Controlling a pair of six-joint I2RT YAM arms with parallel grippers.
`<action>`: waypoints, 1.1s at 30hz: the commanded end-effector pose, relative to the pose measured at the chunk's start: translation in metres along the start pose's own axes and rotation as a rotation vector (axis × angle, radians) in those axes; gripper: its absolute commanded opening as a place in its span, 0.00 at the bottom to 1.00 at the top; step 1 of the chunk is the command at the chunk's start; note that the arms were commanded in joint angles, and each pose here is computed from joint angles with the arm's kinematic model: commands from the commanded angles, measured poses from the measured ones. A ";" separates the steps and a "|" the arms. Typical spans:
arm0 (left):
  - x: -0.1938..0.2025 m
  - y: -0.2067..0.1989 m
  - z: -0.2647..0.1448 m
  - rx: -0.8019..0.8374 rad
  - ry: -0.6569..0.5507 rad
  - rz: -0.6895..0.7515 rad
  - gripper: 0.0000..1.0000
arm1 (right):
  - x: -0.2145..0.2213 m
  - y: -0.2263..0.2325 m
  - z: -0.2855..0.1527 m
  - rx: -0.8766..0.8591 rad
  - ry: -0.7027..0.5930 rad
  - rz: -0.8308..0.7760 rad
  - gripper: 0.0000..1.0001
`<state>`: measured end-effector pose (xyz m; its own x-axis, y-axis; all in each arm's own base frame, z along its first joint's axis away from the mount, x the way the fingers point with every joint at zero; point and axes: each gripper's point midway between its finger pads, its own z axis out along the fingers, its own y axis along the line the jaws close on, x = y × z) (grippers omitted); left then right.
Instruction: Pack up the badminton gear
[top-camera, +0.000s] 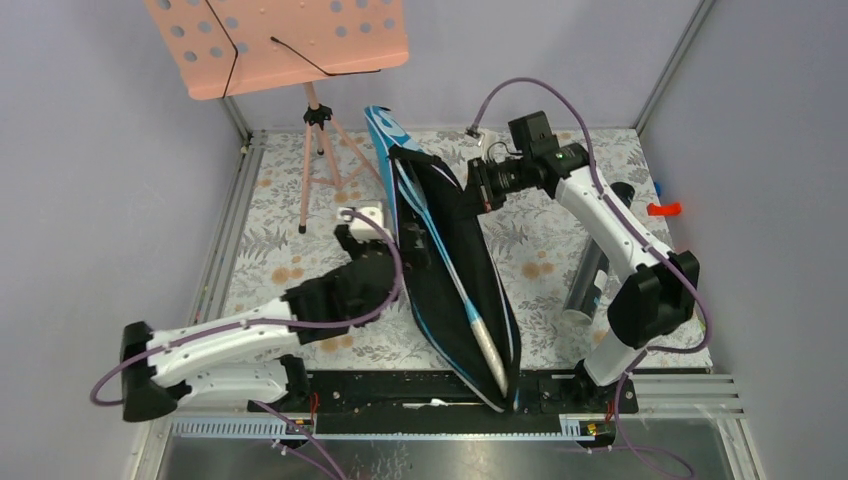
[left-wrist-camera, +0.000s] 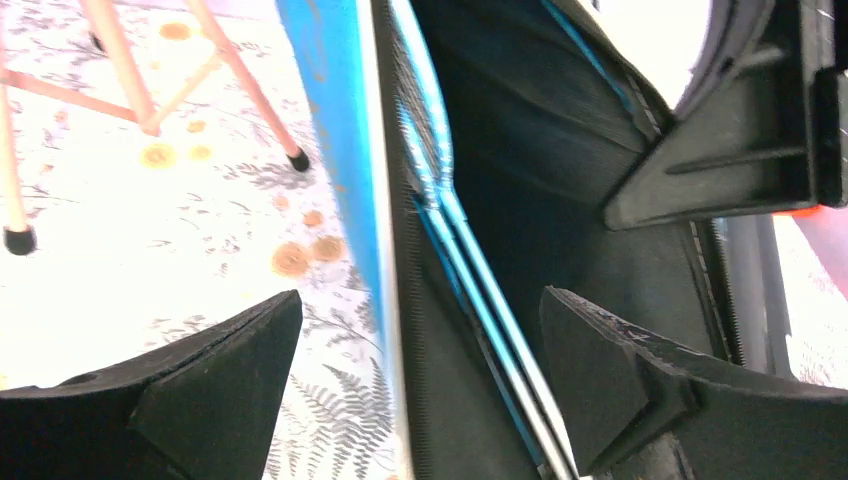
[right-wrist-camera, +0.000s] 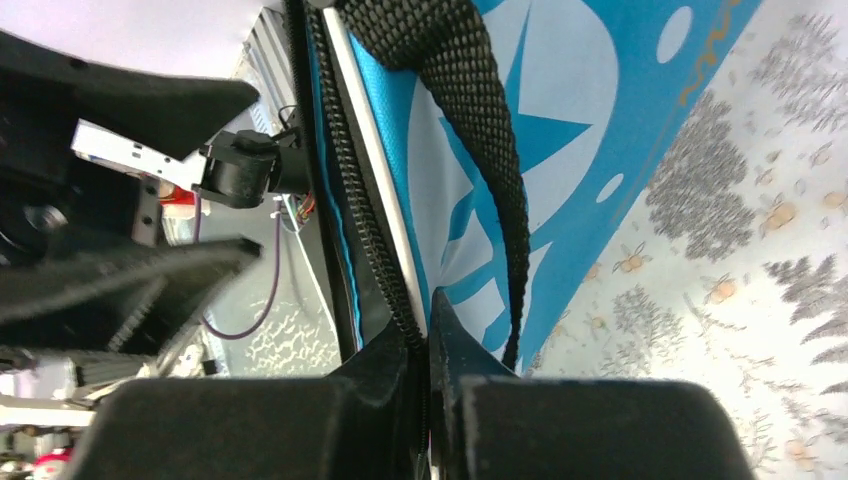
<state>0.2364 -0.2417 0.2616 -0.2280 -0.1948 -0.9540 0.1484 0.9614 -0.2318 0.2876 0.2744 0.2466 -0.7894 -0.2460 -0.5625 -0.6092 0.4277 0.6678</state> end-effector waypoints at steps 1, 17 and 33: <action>-0.033 0.024 -0.004 0.016 -0.019 0.026 0.99 | -0.015 0.005 -0.018 0.020 0.064 -0.165 0.00; -0.108 0.039 -0.028 0.643 -0.145 1.087 0.99 | 0.005 -0.013 -0.031 -0.065 0.433 -0.489 0.00; -0.037 0.095 0.038 0.785 0.219 1.364 0.99 | 0.079 0.021 -0.025 -0.269 0.568 -0.722 0.00</action>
<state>0.2960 -0.1442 0.2788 0.2917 0.8031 -0.5195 0.7458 0.1491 0.6492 0.2679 0.2491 0.1789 -0.1762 -0.8138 -0.5538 -0.9191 -0.0655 0.3886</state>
